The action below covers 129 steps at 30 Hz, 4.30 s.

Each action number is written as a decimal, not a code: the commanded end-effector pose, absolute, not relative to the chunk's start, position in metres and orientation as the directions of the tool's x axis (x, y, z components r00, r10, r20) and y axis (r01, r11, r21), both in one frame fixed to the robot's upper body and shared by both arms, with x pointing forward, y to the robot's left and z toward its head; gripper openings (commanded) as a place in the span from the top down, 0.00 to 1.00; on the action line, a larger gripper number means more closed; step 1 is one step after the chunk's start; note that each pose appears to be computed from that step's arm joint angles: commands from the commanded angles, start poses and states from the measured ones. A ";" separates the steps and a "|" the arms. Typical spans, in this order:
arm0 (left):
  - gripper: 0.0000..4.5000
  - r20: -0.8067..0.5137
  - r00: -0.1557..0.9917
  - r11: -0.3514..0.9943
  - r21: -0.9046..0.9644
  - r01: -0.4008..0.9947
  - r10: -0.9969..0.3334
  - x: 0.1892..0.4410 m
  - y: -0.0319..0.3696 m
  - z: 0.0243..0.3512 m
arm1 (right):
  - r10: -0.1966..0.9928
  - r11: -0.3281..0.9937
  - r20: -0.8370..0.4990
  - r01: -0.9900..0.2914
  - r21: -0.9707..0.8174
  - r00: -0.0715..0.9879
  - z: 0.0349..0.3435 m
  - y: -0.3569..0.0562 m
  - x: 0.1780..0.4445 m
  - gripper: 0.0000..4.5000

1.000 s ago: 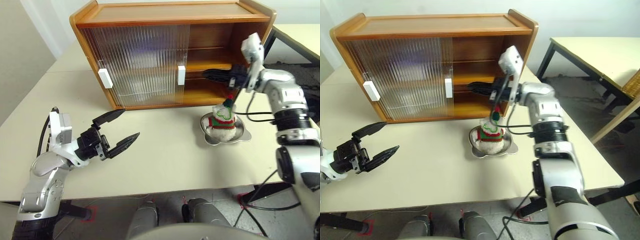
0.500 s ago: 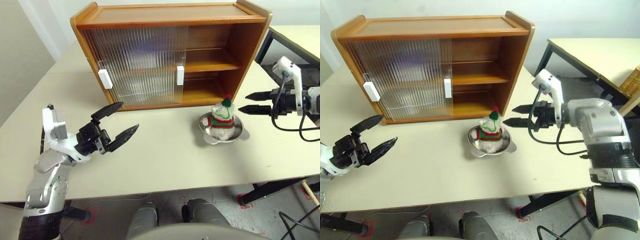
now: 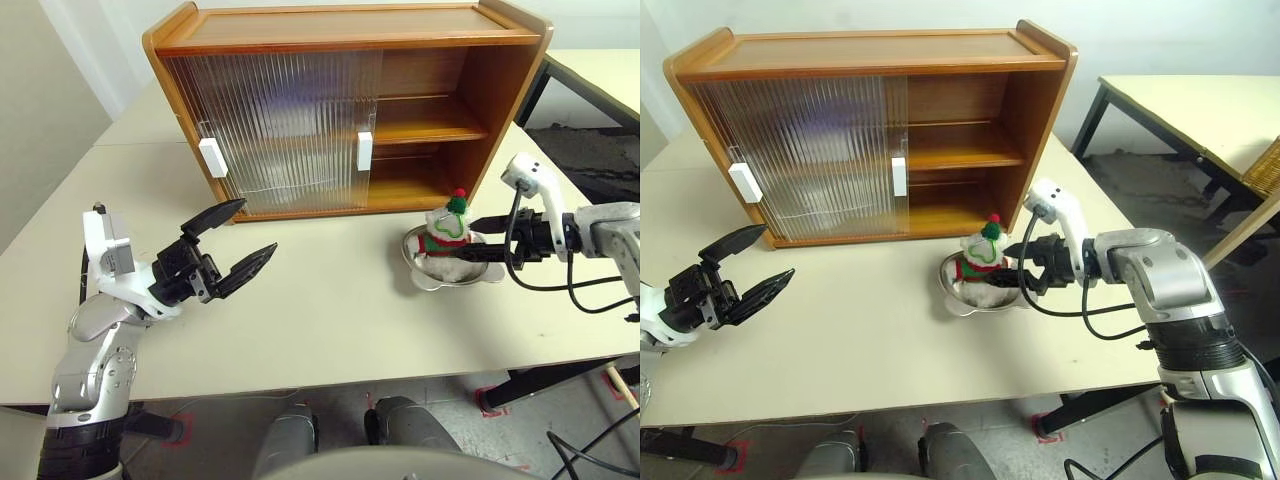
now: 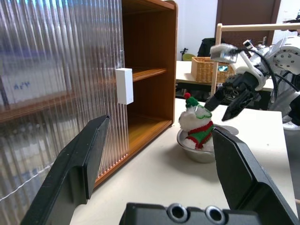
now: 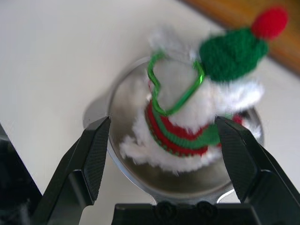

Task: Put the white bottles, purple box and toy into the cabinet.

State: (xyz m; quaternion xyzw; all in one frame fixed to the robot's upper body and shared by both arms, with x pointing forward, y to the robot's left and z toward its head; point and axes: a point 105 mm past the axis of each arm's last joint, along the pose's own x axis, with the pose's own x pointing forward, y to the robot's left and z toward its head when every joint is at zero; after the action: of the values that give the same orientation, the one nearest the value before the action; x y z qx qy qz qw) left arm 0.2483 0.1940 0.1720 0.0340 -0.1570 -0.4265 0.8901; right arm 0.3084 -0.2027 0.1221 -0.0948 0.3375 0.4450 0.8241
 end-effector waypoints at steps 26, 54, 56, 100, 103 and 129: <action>0.00 0.215 0.599 0.635 0.200 0.746 -0.771 0.250 0.197 0.166 | 0.643 0.622 -0.638 -0.775 0.112 0.424 0.117 -0.174 0.320 0.71; 0.00 0.259 0.607 0.655 0.170 0.737 -0.751 0.255 0.195 0.170 | 0.712 0.687 -0.127 -0.723 -0.077 0.690 0.229 -0.164 0.412 0.93; 0.00 0.258 0.608 0.655 0.171 0.736 -0.751 0.255 0.196 0.170 | 0.711 0.692 -0.095 -0.717 -0.081 0.697 0.233 -0.162 0.416 0.93; 0.00 0.252 0.620 0.664 0.171 0.727 -0.743 0.257 0.197 0.171 | 0.572 0.730 0.006 -0.506 -0.460 0.820 0.247 -0.156 0.457 0.94; 0.00 0.236 0.618 0.659 0.173 0.732 -0.750 0.257 0.197 0.169 | 0.554 0.745 0.020 -0.486 -0.457 0.832 0.246 -0.156 0.458 0.94; 0.00 0.229 0.615 0.653 0.160 0.741 -0.754 0.255 0.194 0.165 | 0.551 0.791 0.072 -0.494 -0.361 0.831 0.264 -0.164 0.458 0.01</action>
State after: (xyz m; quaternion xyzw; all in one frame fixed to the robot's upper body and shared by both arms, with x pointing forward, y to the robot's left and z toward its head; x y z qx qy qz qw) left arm 0.2555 0.1954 0.1685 0.0264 -0.1466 -0.4135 0.8982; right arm 0.4596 -0.1615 0.2567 -0.1917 -0.0847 0.2703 0.9397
